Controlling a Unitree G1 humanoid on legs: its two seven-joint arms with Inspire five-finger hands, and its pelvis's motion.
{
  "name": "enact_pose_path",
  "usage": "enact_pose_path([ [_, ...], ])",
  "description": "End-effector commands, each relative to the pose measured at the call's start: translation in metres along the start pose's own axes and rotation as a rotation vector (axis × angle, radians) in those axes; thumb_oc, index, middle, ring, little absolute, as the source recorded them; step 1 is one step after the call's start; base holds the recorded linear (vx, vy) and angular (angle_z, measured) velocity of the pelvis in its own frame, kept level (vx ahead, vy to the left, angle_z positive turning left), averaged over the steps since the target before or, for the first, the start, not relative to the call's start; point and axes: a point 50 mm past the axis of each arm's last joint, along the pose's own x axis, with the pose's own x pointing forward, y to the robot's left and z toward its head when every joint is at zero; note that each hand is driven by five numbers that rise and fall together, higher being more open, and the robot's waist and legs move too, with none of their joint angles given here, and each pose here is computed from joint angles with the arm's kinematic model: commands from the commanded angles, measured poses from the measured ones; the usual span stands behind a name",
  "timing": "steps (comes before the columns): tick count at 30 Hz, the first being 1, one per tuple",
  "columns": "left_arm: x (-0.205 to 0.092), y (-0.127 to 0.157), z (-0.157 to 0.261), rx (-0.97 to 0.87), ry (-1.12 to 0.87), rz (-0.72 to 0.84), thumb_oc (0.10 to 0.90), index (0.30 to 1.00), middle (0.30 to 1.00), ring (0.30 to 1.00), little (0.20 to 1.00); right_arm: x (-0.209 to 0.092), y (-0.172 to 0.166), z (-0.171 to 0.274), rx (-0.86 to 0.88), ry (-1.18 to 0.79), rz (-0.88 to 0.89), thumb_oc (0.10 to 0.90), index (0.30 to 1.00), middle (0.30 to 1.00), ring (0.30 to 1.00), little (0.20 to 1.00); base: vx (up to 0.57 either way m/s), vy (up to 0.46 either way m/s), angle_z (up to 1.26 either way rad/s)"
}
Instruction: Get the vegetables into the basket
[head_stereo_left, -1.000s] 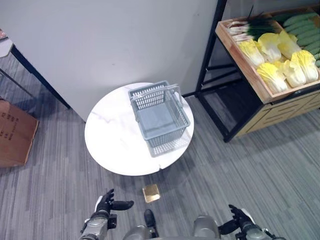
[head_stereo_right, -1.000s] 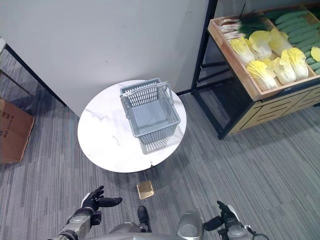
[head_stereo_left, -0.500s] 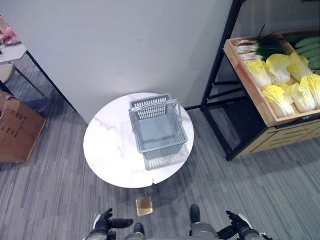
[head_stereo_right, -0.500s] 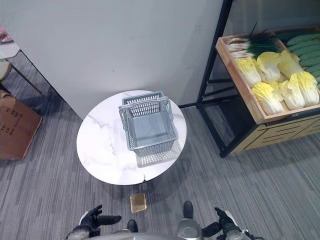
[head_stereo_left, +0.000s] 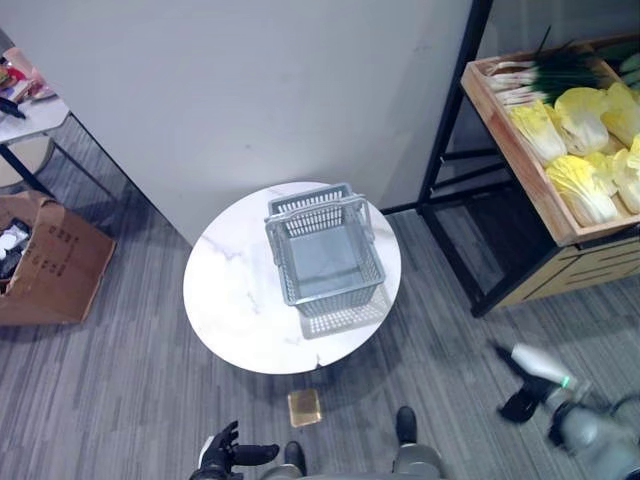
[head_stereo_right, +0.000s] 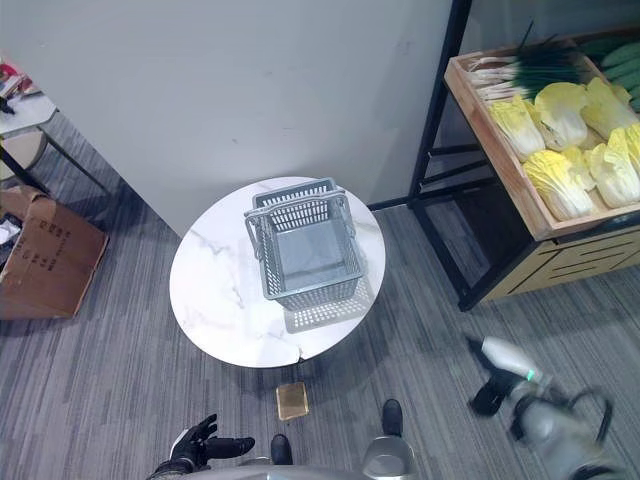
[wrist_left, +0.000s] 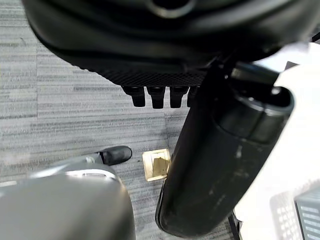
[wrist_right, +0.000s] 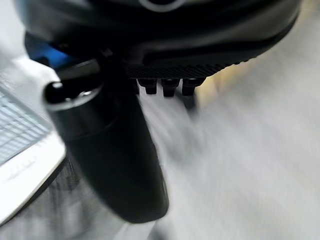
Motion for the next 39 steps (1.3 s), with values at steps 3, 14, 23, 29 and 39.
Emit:
enact_pose_path([
  [3, 0.005, 0.036, 0.025, 0.034, -0.057, 0.077, 0.9, 1.0, 1.0, 1.0, 1.0, 0.001, -0.108, 0.074, -0.102, -0.409, -0.354, 0.9, 1.0, 1.0, 1.0, 1.0, 0.01, 0.042, -0.01],
  [14, 0.008, 0.033, 0.034, 0.062, -0.08, 0.073, 0.9, 1.0, 1.0, 1.0, 1.0, 0.018, -0.208, 0.182, -0.174, -0.745, -0.575, 0.9, 1.0, 1.0, 1.0, 1.0, -0.02, 0.022, 0.12],
  [23, 0.01, 0.035, 0.043, 0.062, -0.098, 0.098, 0.9, 1.0, 1.0, 1.0, 1.0, 0.057, -0.264, 0.187, -0.17, -0.522, -0.69, 0.9, 1.0, 1.0, 1.0, 1.0, -0.05, -0.003, 0.18],
  [29, 0.011, 0.033, 0.051, 0.068, -0.117, 0.098, 0.9, 1.0, 1.0, 1.0, 1.0, 0.073, -0.279, 0.175, -0.066, -0.39, -0.737, 0.9, 1.0, 1.0, 1.0, 1.0, -0.03, 0.003, 0.05],
  [39, 0.013, 0.026, 0.063, 0.079, -0.151, 0.081, 0.9, 1.0, 1.0, 1.0, 1.0, 0.081, -0.292, 0.17, 0.091, -0.302, -0.788, 0.9, 1.0, 1.0, 1.0, 1.0, 0.0, 0.002, 0.01],
])
